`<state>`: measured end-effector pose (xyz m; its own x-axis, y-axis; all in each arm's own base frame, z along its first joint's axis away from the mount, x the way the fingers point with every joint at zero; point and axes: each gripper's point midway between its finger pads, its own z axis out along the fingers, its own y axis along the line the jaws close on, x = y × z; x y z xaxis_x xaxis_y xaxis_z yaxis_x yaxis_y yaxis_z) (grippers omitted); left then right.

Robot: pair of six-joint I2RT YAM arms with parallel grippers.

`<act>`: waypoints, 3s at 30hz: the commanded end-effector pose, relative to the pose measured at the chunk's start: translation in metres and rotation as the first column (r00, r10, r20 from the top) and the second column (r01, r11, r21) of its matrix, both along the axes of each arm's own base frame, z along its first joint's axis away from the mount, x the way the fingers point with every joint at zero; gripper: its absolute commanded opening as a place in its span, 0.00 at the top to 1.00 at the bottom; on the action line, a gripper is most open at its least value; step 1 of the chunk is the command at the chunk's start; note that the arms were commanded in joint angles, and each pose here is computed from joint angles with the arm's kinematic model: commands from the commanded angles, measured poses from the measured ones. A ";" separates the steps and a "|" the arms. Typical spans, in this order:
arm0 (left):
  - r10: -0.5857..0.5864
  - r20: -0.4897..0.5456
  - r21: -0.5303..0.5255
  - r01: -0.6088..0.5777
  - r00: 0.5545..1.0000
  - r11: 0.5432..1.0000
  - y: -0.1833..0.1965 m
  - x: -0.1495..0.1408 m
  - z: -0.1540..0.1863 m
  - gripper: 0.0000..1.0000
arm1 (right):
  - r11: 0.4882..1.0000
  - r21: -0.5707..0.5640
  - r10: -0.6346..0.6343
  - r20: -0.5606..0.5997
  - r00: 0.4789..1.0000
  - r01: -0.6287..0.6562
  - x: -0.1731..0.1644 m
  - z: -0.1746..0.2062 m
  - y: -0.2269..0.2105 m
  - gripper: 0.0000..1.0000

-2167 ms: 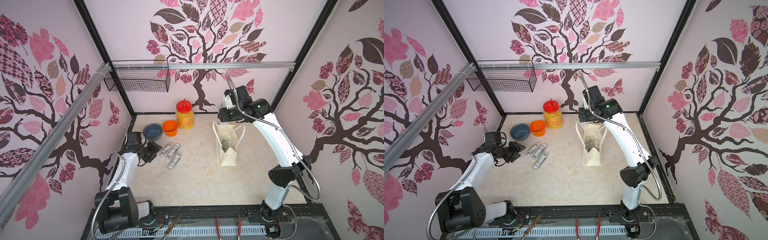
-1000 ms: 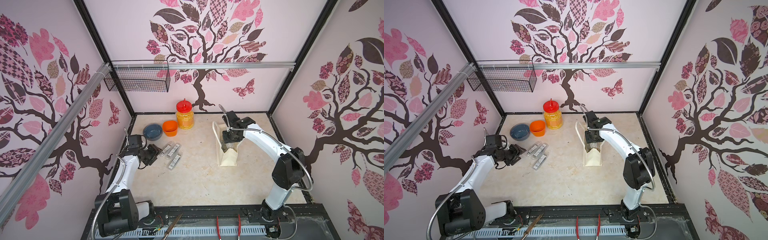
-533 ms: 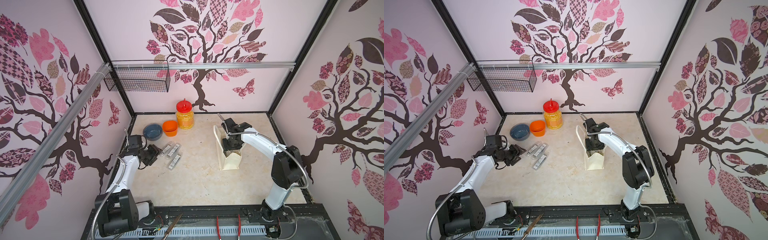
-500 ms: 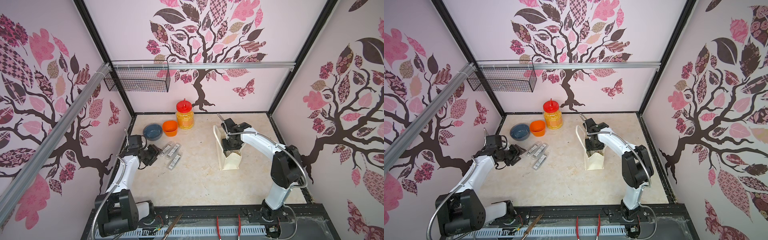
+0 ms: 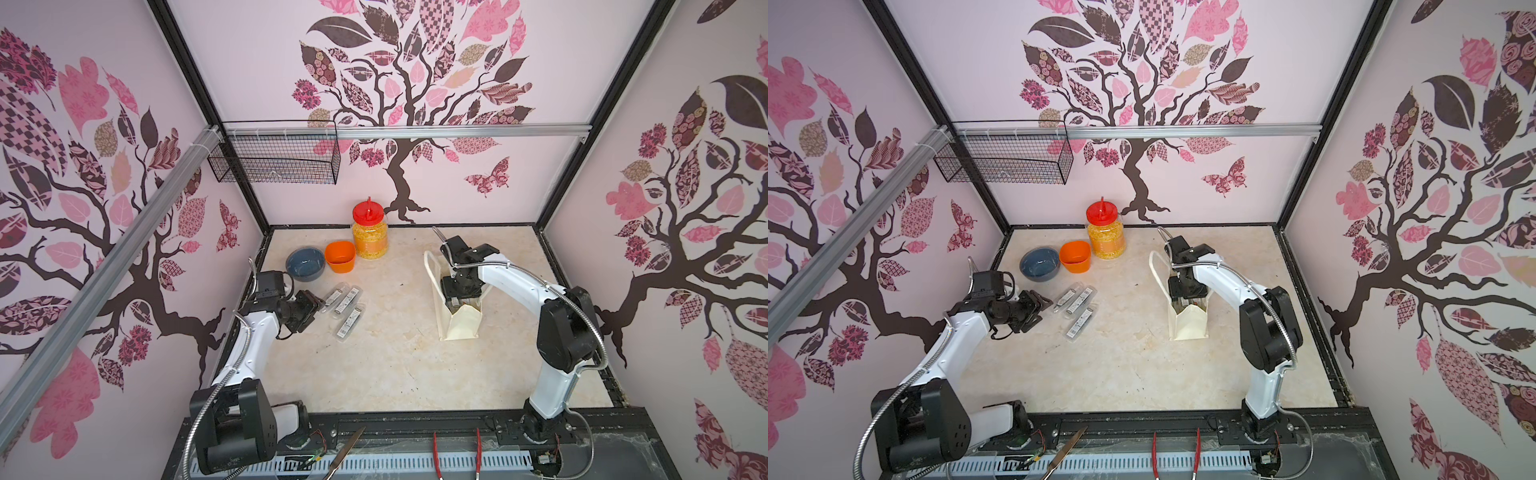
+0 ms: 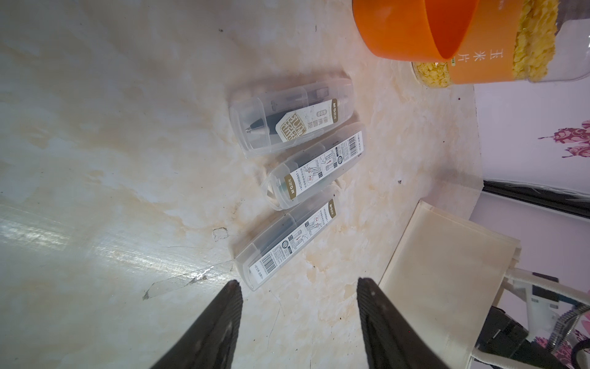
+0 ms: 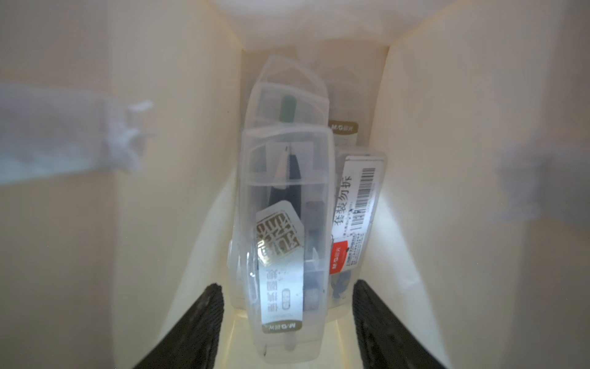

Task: Put the compass set into the canvas bag
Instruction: Place the compass set in the canvas bag, then move the compass set to the center of the board.

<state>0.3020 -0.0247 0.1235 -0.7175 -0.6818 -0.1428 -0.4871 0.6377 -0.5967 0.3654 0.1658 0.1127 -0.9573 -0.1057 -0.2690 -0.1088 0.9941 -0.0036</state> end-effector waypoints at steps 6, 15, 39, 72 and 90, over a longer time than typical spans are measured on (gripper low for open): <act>-0.058 -0.032 0.091 0.061 0.998 0.994 0.007 -0.008 -0.008 0.38 | 0.979 0.180 0.025 0.346 0.938 -0.093 0.015 0.158 0.026 0.26; -0.206 -0.105 0.119 0.218 0.973 0.969 -0.014 -0.012 -0.022 0.38 | 0.923 0.217 0.192 0.456 0.869 -0.318 -0.015 0.207 0.107 0.25; -0.418 -0.256 0.116 0.457 0.872 0.882 -0.059 -0.003 -0.076 0.37 | 0.871 0.327 0.261 0.324 0.909 -0.366 -0.067 0.107 0.198 0.20; -0.253 -0.030 -0.037 0.252 0.967 0.967 -0.067 0.013 -0.012 0.38 | 0.900 0.247 0.313 0.208 0.927 -0.359 -0.052 0.070 0.189 0.18; -0.039 -0.011 0.039 0.040 0.999 0.998 0.022 0.002 -0.001 0.37 | 0.877 0.217 0.441 -0.014 0.897 -0.428 -0.061 -0.030 0.270 0.19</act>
<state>0.3152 -0.0061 0.1320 -0.7366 -0.6571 -0.1601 -0.4566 0.6579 -0.5989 0.3086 0.4290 0.1017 -0.8398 -0.4312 -0.3298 -0.5147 0.8254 0.2317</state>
